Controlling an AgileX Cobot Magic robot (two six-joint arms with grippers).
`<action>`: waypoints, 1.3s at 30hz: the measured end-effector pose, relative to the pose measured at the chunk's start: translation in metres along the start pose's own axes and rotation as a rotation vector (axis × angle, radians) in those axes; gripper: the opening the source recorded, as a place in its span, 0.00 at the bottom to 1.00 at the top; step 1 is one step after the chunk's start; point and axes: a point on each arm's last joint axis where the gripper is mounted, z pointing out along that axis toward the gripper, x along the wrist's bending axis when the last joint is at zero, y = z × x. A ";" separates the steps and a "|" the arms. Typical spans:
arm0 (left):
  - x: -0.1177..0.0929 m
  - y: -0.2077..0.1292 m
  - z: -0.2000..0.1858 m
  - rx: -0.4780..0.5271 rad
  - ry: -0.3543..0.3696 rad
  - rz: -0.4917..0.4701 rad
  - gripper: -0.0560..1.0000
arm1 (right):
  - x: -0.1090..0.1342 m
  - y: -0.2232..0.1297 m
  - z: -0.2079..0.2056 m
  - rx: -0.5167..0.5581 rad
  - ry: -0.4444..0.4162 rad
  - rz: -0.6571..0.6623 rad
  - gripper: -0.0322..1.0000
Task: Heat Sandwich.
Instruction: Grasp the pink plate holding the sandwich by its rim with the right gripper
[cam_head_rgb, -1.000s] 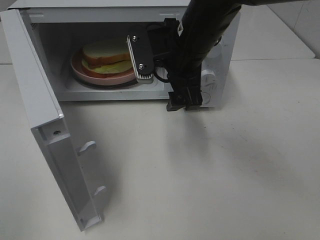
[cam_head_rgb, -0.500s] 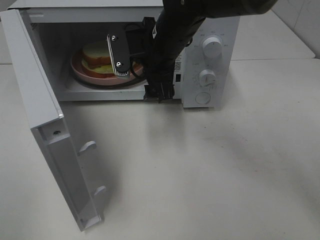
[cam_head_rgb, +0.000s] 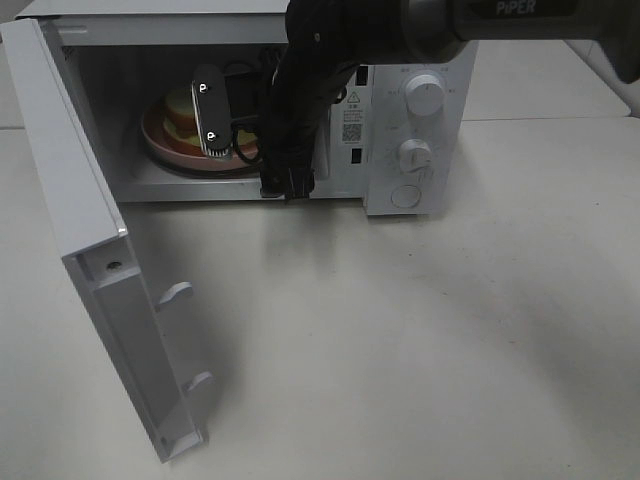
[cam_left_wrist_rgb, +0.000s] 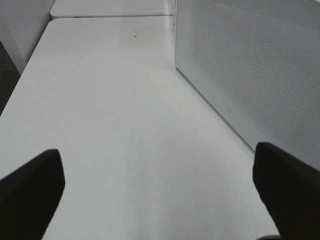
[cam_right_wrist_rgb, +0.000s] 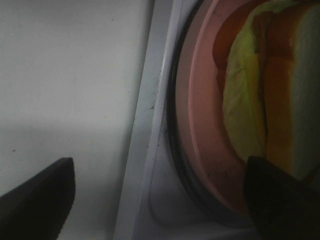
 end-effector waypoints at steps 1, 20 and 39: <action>0.000 0.000 0.000 0.000 0.000 0.000 0.96 | 0.000 0.000 0.000 0.000 0.000 0.000 0.87; 0.000 0.000 0.000 0.000 0.000 0.000 0.96 | -0.017 0.003 0.044 0.032 0.006 0.043 0.85; 0.000 0.000 0.000 0.000 0.000 0.000 0.96 | -0.007 -0.001 0.054 0.050 0.084 0.068 0.75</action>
